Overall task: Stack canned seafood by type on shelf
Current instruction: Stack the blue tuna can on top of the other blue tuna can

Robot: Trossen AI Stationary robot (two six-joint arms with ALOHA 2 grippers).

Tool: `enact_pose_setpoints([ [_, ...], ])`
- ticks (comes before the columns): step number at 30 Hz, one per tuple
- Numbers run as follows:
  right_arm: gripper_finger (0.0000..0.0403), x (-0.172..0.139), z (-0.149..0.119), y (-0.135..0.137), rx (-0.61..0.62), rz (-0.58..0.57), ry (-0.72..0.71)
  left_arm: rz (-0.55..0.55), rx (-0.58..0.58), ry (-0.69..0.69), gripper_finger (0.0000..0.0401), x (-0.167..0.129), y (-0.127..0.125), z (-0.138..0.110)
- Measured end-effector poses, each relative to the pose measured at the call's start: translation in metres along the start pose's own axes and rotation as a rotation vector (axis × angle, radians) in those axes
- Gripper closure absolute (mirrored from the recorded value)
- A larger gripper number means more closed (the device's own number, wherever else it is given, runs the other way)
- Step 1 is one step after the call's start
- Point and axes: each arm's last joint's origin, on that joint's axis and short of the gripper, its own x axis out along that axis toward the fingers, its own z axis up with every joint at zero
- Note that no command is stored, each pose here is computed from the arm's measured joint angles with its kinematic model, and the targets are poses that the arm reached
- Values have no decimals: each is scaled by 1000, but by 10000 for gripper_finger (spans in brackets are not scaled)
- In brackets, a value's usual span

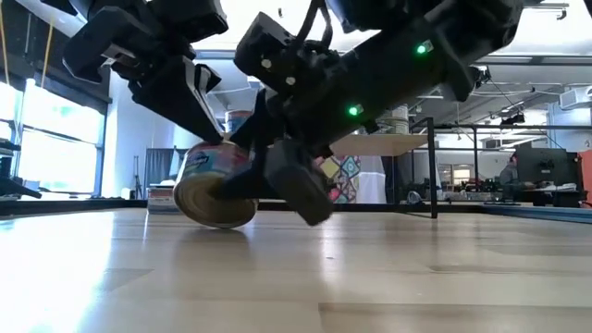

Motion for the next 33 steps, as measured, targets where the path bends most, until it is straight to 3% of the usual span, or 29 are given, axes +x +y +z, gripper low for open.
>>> enact_pose_setpoints([
  [6,231,4,-5,-1,92,-31,29,10,3,-18,401,0,0,2],
  [10,232,0,-5,1,141,-29,62,31,7,33,393,-9,3,-3],
  [15,232,-15,0,5,181,-6,114,116,-49,129,385,-40,7,-16],
  [19,232,-35,20,-2,155,-8,56,185,-86,97,386,-62,-4,-30],
  [23,232,-53,63,-45,120,-140,-17,196,-78,-48,387,-65,-21,-52],
  [28,232,-44,93,-115,-40,-243,41,125,-67,-178,387,-51,-35,-80],
  [33,232,-18,80,-223,-56,-295,106,121,-52,-302,387,-33,-25,-107],
])
